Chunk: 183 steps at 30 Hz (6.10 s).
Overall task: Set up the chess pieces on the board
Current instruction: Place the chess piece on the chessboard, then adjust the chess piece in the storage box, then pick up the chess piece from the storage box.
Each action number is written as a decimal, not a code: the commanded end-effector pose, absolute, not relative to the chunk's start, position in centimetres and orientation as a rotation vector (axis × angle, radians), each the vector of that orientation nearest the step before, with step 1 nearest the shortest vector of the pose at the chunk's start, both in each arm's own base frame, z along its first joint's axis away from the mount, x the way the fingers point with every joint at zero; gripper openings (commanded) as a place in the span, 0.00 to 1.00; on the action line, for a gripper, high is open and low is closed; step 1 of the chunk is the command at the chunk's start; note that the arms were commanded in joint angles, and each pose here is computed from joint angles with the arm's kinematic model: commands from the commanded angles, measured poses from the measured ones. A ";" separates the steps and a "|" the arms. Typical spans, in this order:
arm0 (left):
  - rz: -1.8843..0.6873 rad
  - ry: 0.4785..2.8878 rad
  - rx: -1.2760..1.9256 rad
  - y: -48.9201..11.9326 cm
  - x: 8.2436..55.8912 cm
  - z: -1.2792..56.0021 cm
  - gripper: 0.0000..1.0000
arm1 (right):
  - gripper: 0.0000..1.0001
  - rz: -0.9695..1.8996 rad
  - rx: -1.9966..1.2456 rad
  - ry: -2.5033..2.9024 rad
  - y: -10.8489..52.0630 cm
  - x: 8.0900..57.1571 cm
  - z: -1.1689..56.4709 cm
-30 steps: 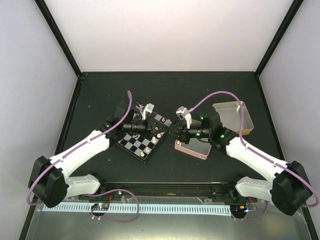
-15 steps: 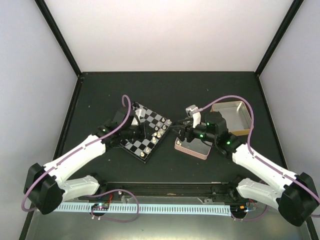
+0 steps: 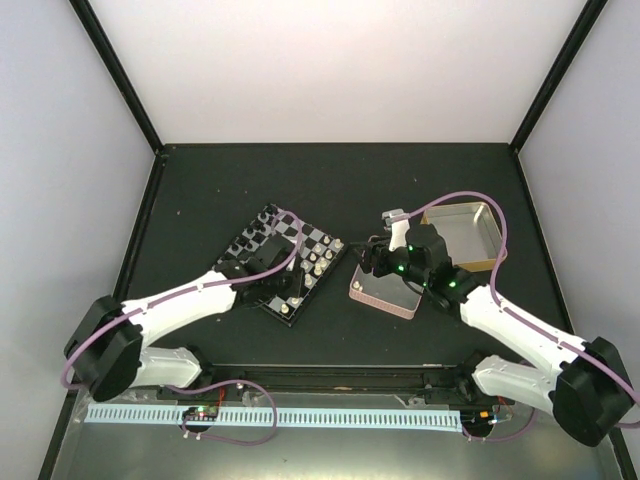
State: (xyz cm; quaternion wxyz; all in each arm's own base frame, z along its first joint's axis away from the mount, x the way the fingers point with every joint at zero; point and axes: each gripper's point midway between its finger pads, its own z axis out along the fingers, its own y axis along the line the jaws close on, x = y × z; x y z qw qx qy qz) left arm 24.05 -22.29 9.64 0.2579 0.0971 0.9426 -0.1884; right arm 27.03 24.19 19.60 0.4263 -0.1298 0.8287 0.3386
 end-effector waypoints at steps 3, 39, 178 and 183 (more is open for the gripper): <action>-0.451 2.512 0.343 -23.2 25.1 7.4 0.03 | 0.69 0.788 -0.270 2.087 23.5 27.8 19.1; -0.450 2.475 0.292 -22.7 25.4 9.3 0.37 | 0.50 0.462 0.296 2.328 16.7 29.9 14.0; -0.652 2.349 0.069 -18.7 26.0 15.2 0.42 | 0.01 -0.047 0.086 2.587 18.3 33.7 5.4; -0.583 2.314 -0.018 -16.9 26.5 16.3 0.44 | 0.01 0.074 0.033 2.517 20.6 34.0 10.1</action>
